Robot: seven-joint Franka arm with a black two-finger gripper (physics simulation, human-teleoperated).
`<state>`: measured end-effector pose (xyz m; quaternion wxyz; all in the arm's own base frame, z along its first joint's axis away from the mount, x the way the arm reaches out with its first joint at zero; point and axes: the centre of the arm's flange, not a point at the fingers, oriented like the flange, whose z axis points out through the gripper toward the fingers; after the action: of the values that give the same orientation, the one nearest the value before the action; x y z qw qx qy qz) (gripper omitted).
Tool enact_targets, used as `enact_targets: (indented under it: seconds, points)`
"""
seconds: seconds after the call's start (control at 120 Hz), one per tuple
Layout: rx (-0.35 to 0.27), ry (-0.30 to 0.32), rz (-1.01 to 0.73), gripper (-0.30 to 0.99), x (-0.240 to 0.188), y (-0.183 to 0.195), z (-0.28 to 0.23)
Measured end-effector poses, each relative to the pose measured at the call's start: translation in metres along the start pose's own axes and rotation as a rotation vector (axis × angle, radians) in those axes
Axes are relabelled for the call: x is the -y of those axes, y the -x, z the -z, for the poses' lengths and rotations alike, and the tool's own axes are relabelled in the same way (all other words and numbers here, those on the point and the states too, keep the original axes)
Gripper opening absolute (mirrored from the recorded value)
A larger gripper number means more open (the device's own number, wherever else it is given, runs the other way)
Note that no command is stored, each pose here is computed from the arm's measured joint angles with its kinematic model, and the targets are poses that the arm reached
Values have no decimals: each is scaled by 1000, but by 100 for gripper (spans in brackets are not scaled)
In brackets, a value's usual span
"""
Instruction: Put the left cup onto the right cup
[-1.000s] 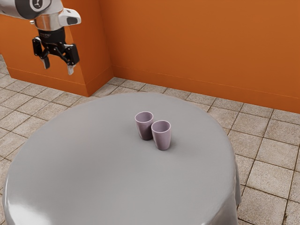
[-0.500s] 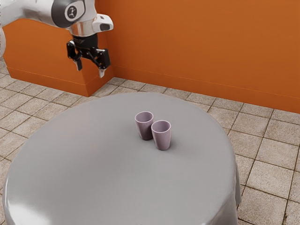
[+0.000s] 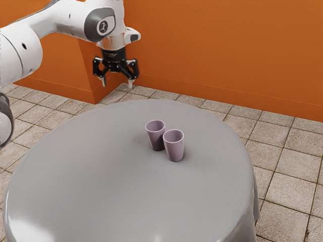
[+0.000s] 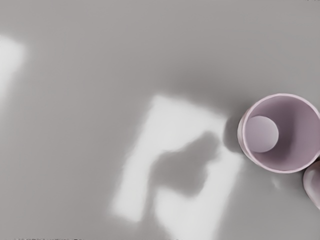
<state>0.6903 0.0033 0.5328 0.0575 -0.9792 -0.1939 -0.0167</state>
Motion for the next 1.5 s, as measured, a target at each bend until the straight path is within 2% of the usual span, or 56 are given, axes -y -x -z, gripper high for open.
enact_targets:
  seconds: [0.408,0.558,0.842,1.208,1.5]
  points:
    - [27,-15,354,69,-64,-1,-50]
    - [6,-19,491,69,-80,-8,-62]
    - [-40,-13,709,69,-82,-31,-94]
    - [-64,40,857,69,-103,-52,-139]
    - [-31,63,921,69,-125,-45,-159]
